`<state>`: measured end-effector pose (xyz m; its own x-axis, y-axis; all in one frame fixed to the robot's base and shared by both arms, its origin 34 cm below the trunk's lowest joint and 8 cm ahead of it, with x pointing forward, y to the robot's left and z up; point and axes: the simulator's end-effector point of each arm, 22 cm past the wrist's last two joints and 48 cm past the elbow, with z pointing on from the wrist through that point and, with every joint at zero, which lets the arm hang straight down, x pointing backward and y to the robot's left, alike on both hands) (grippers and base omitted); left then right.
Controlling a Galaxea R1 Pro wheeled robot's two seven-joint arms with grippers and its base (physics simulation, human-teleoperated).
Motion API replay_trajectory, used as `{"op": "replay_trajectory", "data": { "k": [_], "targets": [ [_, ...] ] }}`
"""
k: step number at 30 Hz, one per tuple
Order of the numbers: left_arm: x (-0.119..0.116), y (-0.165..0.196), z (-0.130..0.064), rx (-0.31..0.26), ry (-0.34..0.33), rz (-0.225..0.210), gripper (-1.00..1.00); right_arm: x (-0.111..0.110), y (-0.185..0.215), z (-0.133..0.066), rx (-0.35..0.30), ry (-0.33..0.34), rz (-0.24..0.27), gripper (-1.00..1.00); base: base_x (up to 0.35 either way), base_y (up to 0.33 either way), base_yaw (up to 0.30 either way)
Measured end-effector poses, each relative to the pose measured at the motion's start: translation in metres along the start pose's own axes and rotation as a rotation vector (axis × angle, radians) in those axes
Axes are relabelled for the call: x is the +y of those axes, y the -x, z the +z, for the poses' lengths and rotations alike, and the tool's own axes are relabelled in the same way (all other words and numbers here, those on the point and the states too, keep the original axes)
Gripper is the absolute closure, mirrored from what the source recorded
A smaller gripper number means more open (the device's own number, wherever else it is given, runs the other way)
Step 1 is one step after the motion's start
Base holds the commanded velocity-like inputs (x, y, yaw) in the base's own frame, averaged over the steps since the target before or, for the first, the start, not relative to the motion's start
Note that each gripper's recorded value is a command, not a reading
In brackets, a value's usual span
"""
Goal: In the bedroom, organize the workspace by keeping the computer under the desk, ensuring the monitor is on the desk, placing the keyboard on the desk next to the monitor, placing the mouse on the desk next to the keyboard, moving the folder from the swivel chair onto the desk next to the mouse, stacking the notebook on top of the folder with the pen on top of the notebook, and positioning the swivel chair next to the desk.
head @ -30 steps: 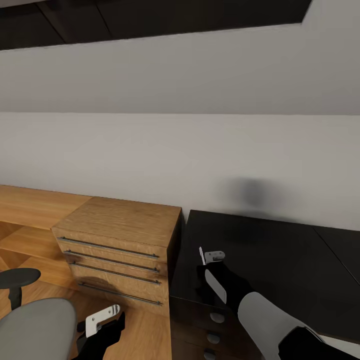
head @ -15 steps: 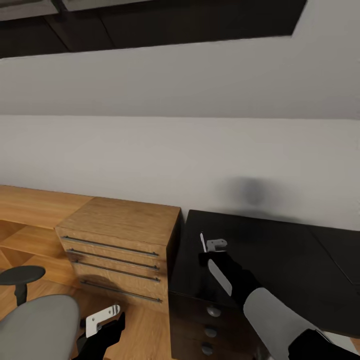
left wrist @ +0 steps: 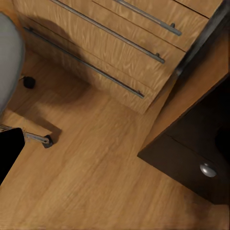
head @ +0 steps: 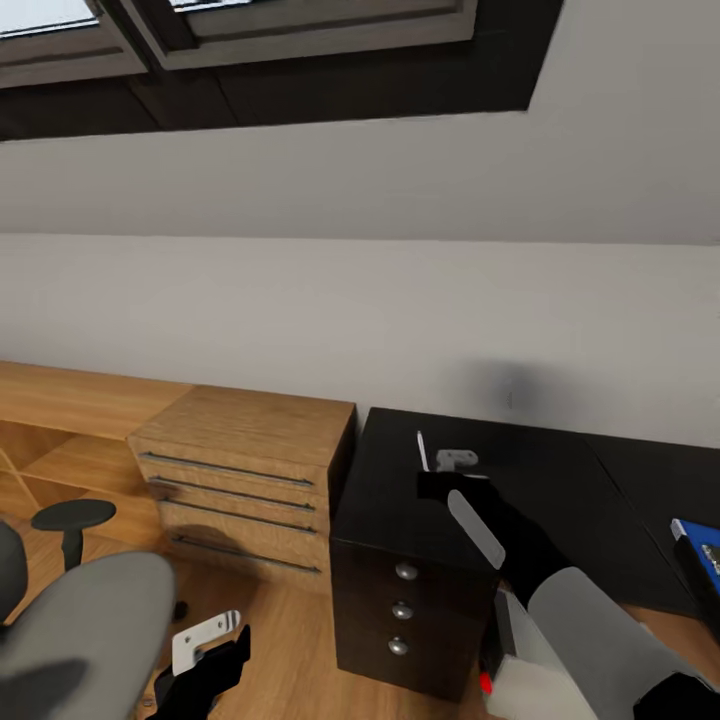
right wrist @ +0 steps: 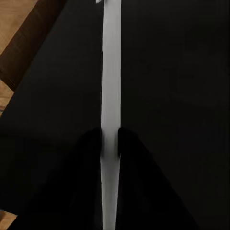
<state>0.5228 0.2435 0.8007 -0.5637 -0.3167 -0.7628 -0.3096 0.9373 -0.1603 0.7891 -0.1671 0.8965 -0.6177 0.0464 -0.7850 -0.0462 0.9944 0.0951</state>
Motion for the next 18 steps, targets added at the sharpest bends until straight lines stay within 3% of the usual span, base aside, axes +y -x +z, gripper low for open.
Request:
{"op": "replay_trajectory", "data": {
  "k": [3,5,6,9,18],
  "targets": [
    [-0.003,0.001,-0.003,0.005,-0.005,0.004,-1.00,-0.002,0.010,-0.007,-0.014,0.010,0.016,1.00,-0.090,-0.022,0.000],
    [-0.013,-0.002,-0.004,0.011,-0.026,0.014,-1.00,-0.001,0.012,-0.008,-0.018,0.014,0.020,1.00,-0.031,-0.008,0.000],
    [-0.029,-0.008,-0.006,0.022,-0.059,0.033,-1.00,-0.001,0.014,-0.009,-0.022,0.018,0.023,1.00,-0.014,-0.003,0.000],
    [-0.038,-0.015,-0.007,0.034,-0.078,0.048,-1.00,-0.002,0.015,-0.009,-0.025,0.017,0.023,1.00,-0.008,-0.002,0.000],
    [-0.042,-0.032,-0.005,0.068,-0.085,0.066,-1.00,-0.013,0.017,-0.010,-0.028,0.003,0.021,1.00,-0.001,0.000,-0.005]
  ]
}}
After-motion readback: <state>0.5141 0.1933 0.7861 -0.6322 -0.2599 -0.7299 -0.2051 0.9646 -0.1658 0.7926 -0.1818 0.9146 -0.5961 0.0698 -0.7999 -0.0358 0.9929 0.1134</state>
